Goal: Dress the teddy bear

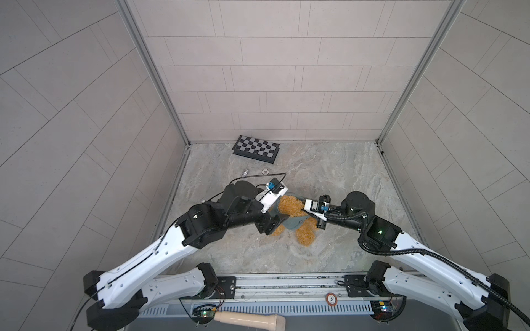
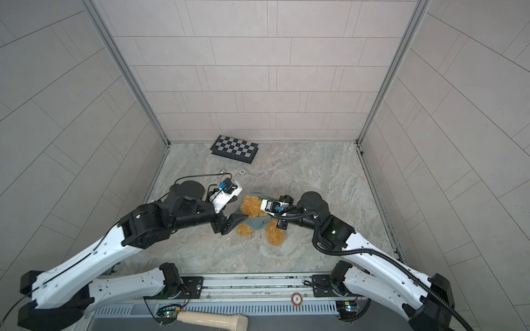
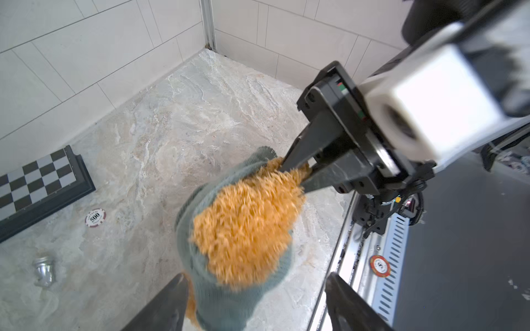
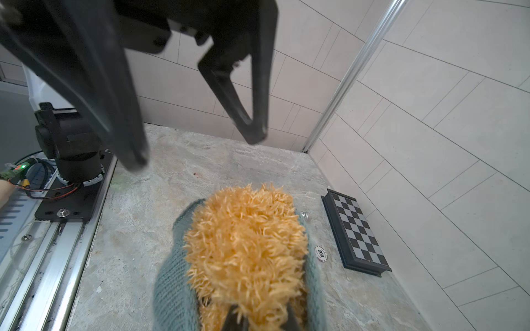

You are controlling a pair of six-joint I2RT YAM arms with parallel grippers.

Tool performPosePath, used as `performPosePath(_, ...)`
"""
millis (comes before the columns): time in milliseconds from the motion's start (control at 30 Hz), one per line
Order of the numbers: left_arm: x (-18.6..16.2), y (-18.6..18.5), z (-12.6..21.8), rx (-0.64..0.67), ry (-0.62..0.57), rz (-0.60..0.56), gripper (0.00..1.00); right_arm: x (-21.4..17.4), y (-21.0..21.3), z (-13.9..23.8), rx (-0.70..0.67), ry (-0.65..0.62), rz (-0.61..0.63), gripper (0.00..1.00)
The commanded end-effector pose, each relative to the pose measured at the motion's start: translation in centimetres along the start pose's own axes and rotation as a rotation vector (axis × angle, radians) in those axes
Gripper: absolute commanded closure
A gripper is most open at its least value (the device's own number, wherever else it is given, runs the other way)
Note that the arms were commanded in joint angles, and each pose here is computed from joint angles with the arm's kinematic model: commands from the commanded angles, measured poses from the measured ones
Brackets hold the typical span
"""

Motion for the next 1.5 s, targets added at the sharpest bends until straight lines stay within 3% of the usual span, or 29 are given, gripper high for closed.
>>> performPosePath(0, 0.4, 0.0, -1.2, 0.010, 0.035, -0.125, 0.22, 2.2, 0.0, 0.4, 0.031, -0.075, 0.074, 1.00)
performPosePath(200, 0.9, 0.5, -3.4, 0.041, 0.082, -0.197, 0.22, 2.5, 0.5, 0.4, 0.061, -0.092, 0.078, 1.00)
performPosePath(533, -3.3, -0.1, -6.3, -0.027, 0.282, -0.258, 0.41, 2.6, -0.5, 0.5, -0.013, -0.101, 0.079, 1.00)
performPosePath(733, -3.1, -0.3, -6.9, -0.042, 0.272, -0.260, 0.80, 2.9, -1.0, 0.3, -0.048, -0.114, 0.075, 1.00)
performPosePath(800, -2.8, -0.1, -6.9, -0.026, 0.264, -0.265, 1.00, 3.0, -1.1, 0.5, -0.067, -0.117, 0.070, 1.00)
performPosePath(900, -1.8, 1.0, -6.4, 0.053, 0.200, -0.272, 1.00, 2.6, -1.4, 1.1, -0.114, -0.095, 0.032, 1.00)
performPosePath(933, -1.4, 1.5, -6.0, 0.089, 0.172, -0.272, 1.00, 2.4, -1.6, 1.3, -0.133, -0.085, 0.008, 0.97)
performPosePath(1033, -0.3, 2.7, -4.8, 0.147, 0.075, -0.255, 1.00, 1.4, -2.2, 2.3, -0.211, -0.054, -0.134, 0.57)
performPosePath(1100, 0.2, 2.9, -4.1, 0.151, 0.019, -0.242, 1.00, -0.4, -1.6, 2.7, -0.242, -0.021, -0.232, 0.44)
performPosePath(1200, 0.6, 2.6, -3.1, 0.138, -0.042, -0.234, 1.00, -1.9, -0.4, 3.3, -0.238, 0.001, -0.300, 0.37)
performPosePath(1300, 0.4, 1.9, -2.2, 0.091, -0.064, -0.239, 1.00, -3.3, 0.6, 3.9, -0.255, 0.014, -0.266, 0.35)
performPosePath(1467, -0.4, 1.1, -1.4, 0.037, -0.052, -0.244, 1.00, -3.3, -1.2, 3.6, -0.320, -0.003, -0.242, 0.34)
Point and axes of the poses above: each gripper's point midway between its finger pads, its own z axis back along the fingers, its own y axis along the line the jaws close on, x = y × z, the point moved 2 cm from there along z, back along the fingers, and after that the axes turned 13 degrees about z, right-handed, at the moved point
